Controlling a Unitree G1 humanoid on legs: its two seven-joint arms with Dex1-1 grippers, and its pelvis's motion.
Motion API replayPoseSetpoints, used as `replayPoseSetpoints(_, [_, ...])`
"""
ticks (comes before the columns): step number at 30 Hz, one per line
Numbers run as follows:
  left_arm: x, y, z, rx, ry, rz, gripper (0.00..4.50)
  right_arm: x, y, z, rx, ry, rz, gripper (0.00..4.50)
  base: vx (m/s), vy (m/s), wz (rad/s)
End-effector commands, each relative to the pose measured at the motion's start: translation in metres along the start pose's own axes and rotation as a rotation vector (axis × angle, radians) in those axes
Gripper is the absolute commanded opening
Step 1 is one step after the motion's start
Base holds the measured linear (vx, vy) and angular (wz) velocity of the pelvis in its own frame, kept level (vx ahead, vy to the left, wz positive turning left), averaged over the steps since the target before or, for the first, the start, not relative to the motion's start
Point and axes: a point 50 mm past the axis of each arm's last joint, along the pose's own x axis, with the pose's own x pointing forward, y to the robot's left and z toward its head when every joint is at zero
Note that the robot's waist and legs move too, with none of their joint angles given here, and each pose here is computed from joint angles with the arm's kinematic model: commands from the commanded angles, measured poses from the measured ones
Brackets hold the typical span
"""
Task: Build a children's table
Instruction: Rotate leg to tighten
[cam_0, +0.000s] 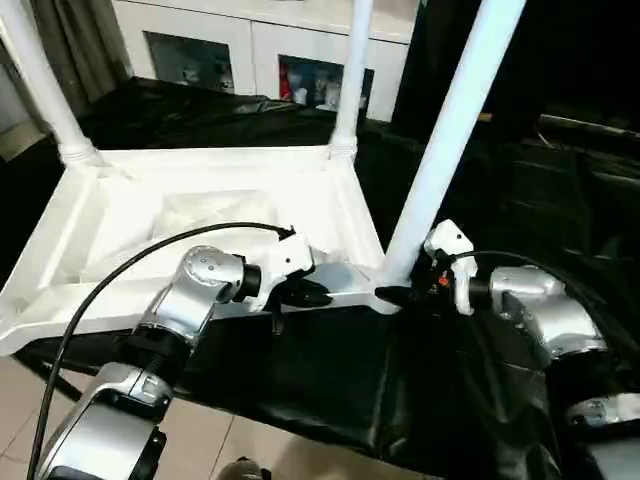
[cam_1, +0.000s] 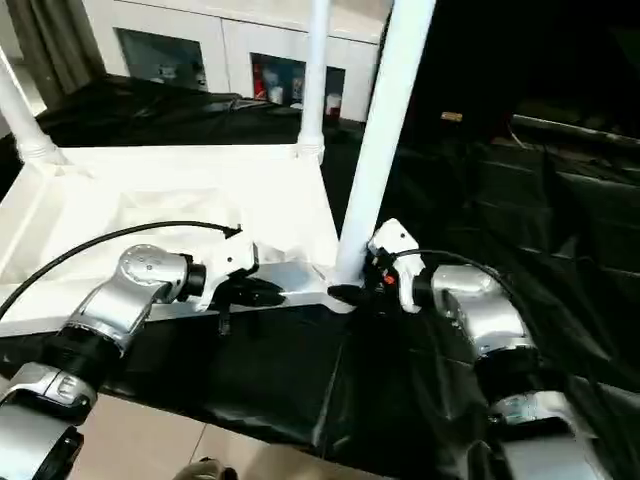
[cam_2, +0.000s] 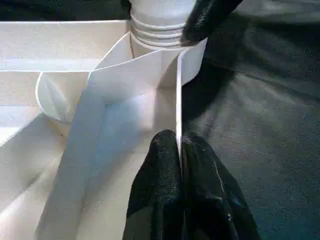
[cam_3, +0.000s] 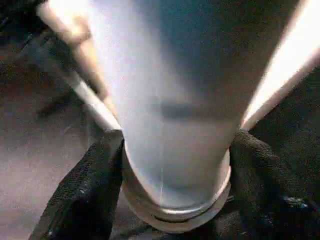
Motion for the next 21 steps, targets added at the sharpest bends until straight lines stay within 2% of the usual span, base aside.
replayPoseSetpoints(1, [0.017,0.000,0.010,-0.021,-0.045,0.086,0.00,0.003,-0.012,-0.019,0.143,0.037,-0.238,2.70,0.000,0.000,0.00])
replayPoseSetpoints(3, [0.026,0.003,0.014,-0.050,-0.035,0.161,0.00,0.011,-0.013,-0.024,0.212,0.030,-0.397,2.70,0.000,0.000,0.00])
replayPoseSetpoints(5, [0.031,0.004,0.017,-0.066,-0.033,0.199,0.00,0.014,-0.013,-0.025,0.241,0.019,-0.464,2.70,0.000,0.000,0.00])
replayPoseSetpoints(7, [0.048,0.000,0.028,-0.096,-0.030,0.254,0.00,0.028,-0.005,-0.020,0.269,-0.020,-0.596,2.70,0.000,0.000,0.00])
replayPoseSetpoints(9, [0.052,-0.002,0.030,-0.094,-0.028,0.258,0.00,0.032,-0.003,-0.018,0.269,-0.028,-0.612,2.70,0.000,0.000,0.00])
replayPoseSetpoints(14, [0.060,-0.005,0.035,-0.064,-0.017,0.253,0.00,0.043,0.005,-0.007,0.180,-0.047,-0.589,2.70,0.000,0.000,0.00])
replayPoseSetpoints(16, [0.058,-0.004,0.033,-0.052,-0.013,0.234,0.00,0.046,0.009,0.002,0.156,-0.112,-0.515,2.70,0.000,0.000,0.00])
replayPoseSetpoints(17, [0.057,-0.004,0.032,-0.044,-0.014,0.225,0.00,0.046,0.009,0.005,0.149,-0.136,-0.500,3.40,0.000,0.000,0.00])
replayPoseSetpoints(21, [0.052,-0.003,0.027,-0.049,-0.009,0.216,0.00,0.042,0.006,0.012,0.098,-0.163,-0.475,3.52,0.000,0.000,0.00])
